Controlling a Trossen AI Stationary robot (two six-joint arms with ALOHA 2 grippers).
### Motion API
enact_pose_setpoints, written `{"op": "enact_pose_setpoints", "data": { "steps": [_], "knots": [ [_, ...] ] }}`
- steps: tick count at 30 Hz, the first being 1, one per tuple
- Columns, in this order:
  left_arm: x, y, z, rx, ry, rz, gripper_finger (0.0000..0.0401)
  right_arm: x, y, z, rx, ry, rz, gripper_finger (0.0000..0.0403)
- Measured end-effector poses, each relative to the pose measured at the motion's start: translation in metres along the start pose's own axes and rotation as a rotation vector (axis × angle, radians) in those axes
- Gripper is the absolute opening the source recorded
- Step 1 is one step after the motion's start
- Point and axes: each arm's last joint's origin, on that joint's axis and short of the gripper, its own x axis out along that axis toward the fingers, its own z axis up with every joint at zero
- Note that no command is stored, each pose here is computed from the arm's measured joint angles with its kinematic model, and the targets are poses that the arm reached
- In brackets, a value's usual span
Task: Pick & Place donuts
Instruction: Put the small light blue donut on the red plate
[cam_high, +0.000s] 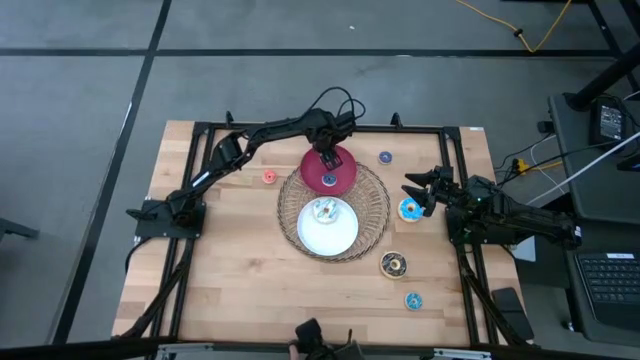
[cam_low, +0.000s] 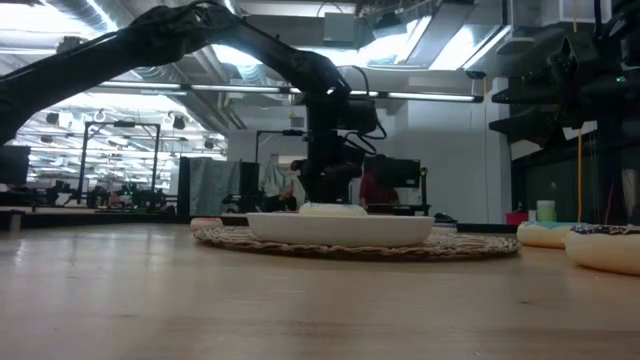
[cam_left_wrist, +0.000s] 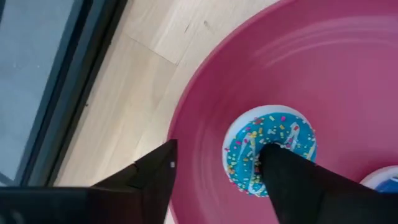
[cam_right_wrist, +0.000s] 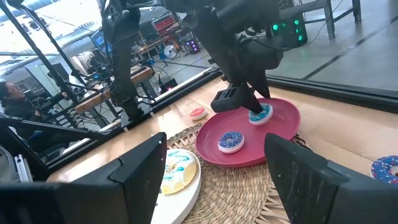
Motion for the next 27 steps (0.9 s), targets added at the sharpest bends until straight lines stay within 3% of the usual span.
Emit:
{"op": "enact_pose_setpoints", "data": {
  "steps": [7,14,20,27],
  "knots": [
    [0.0001,0.0026,0.0001,0.002,-0.002,0.068,0.0290,0.0000,0.0000,0.0000,0.000,0.000,0.000,0.0271],
    [-0.0001,0.0028,0.0001,0.037,-0.001,0.091,0.0293,0.0000,0.0000,0.0000,0.000,0.000,0.000,0.0271],
    [-0.0005,0.0005,-0.0006,0.043,0.004,0.079,0.0257,0.0000,0.0000,0.0000,0.000,0.000,0.000,0.0271],
    [-0.0005,0.0008,-0.0021,0.046,0.019,0.083,0.0153,0.0000,0.0000,0.0000,0.000,0.000,0.000,0.0271]
  ]
}}
